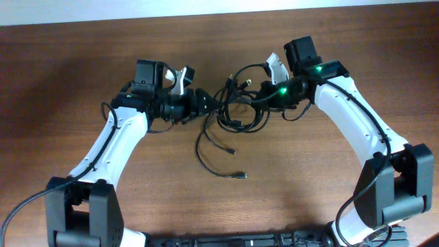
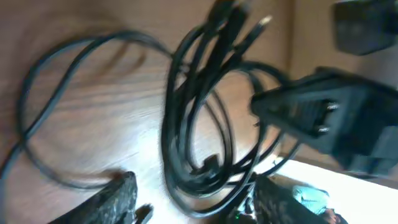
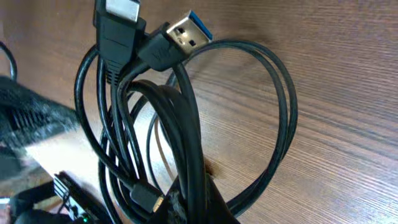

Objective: Untangle cables

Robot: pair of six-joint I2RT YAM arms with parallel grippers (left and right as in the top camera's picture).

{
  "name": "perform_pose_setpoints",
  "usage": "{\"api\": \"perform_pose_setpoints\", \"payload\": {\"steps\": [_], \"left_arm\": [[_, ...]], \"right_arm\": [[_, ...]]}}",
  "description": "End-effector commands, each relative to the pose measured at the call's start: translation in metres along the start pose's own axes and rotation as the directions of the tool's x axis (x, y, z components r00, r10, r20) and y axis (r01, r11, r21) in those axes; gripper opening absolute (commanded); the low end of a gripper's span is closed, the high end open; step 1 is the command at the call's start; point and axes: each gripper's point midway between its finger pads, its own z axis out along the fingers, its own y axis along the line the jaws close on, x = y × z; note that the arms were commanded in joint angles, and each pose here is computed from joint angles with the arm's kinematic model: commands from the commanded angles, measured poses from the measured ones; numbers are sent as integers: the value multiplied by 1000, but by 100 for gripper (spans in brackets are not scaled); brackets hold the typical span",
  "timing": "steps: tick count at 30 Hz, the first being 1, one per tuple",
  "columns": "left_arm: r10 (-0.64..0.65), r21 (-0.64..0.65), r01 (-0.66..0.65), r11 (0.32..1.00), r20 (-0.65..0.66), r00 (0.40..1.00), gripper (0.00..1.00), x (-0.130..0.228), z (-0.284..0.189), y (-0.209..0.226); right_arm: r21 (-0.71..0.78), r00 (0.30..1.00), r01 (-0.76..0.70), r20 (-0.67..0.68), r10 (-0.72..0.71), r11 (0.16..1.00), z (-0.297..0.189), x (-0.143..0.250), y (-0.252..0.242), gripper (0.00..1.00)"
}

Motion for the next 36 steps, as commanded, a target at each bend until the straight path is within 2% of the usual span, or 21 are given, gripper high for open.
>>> {"api": "perform_pose_setpoints", "payload": {"steps": [1,4,10,14,15,17,19,20,22,28,36], "left_arm": [[4,-118,-3,993,15,1000,56,3,-4,13],[-17,-176,14,984,-17,1000,56,15,0,20],[6,-175,-15,985,-56,998,53,26,11,11],[-40,-192,24,981,-82,996,43,34,23,13],[-43,-196,24,980,-92,995,40,36,26,15],[-47,-201,25,979,-102,994,25,38,30,17],[-46,-214,24,977,-96,994,2,37,29,19],[-45,-225,24,974,-91,995,0,36,29,21],[-45,-230,24,973,-87,995,0,35,29,22],[-21,-274,4,962,-59,998,0,25,15,41],[-121,-295,134,946,63,991,0,-4,-26,78]], "right_arm": [[-12,1000,-7,22,8,1000,4,-7,11,4],[-26,999,23,40,-21,999,8,-11,22,4],[-39,997,71,40,-69,997,16,-9,37,4],[-39,997,68,37,-67,997,16,-8,37,4],[-39,997,68,36,-67,997,16,-8,37,4],[-38,997,67,35,-66,997,16,-7,37,4],[-37,997,66,33,-64,997,16,-7,36,4],[-36,997,65,32,-64,997,16,-6,36,4],[-22,998,62,32,-61,998,16,-6,33,4],[162,999,14,32,-19,987,11,-3,-4,4],[389,999,-33,6,34,921,-3,11,-49,4]]}}
